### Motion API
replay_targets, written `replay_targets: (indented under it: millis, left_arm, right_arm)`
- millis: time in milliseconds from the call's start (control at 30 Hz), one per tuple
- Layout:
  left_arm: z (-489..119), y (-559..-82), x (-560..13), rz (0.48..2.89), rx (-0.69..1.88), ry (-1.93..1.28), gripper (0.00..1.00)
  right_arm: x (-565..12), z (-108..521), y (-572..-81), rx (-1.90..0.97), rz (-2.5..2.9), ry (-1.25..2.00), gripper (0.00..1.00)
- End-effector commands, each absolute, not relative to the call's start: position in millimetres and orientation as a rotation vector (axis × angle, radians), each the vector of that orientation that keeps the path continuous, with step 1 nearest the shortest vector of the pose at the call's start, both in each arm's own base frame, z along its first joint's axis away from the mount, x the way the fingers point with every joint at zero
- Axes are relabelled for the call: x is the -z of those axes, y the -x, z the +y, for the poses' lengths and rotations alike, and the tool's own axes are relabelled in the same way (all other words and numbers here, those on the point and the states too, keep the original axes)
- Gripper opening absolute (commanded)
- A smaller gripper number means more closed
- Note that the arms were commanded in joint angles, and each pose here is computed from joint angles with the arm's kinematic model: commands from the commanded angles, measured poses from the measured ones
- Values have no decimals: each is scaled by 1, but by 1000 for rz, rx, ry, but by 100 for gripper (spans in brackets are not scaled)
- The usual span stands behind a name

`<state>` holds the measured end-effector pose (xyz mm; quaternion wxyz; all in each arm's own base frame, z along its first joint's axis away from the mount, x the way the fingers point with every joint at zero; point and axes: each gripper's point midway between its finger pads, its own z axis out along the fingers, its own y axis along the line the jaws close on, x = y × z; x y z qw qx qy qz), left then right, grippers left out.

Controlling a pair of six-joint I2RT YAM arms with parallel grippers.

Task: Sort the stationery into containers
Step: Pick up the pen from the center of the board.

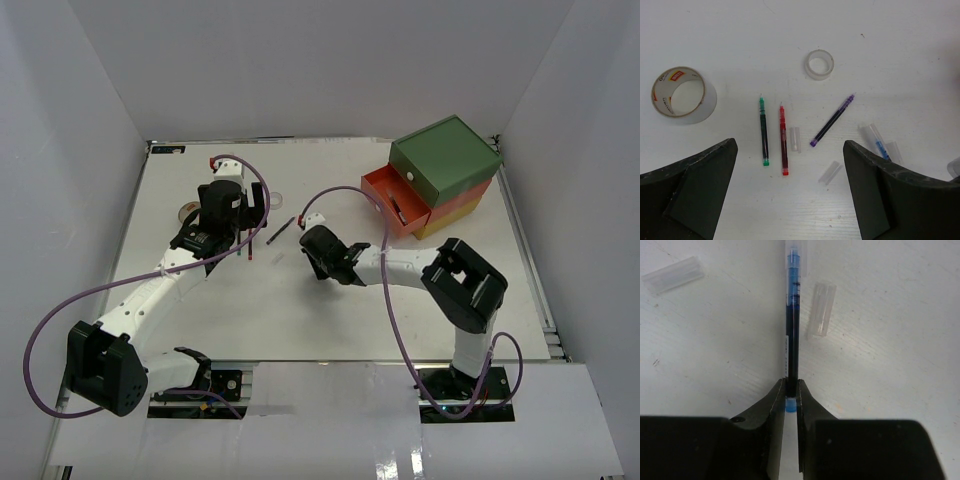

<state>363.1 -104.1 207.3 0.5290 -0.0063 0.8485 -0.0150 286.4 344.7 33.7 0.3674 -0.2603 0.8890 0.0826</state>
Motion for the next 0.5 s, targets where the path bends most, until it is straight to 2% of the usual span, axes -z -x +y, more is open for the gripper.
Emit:
replay_targets:
  millis: [0, 233, 467]
  left_arm:
    - [-102, -363, -214, 2004, 35, 29, 98]
    - [-102, -363, -213, 2007, 35, 27, 98]
    - [-103, -363, -210, 2015, 37, 20, 98]
  right_arm:
    - [-90, 345, -298, -252, 2169, 564, 10]
    - [-168, 309, -316, -162, 1988, 553, 9]
    - [-201, 211, -358, 66, 1933, 588, 9]
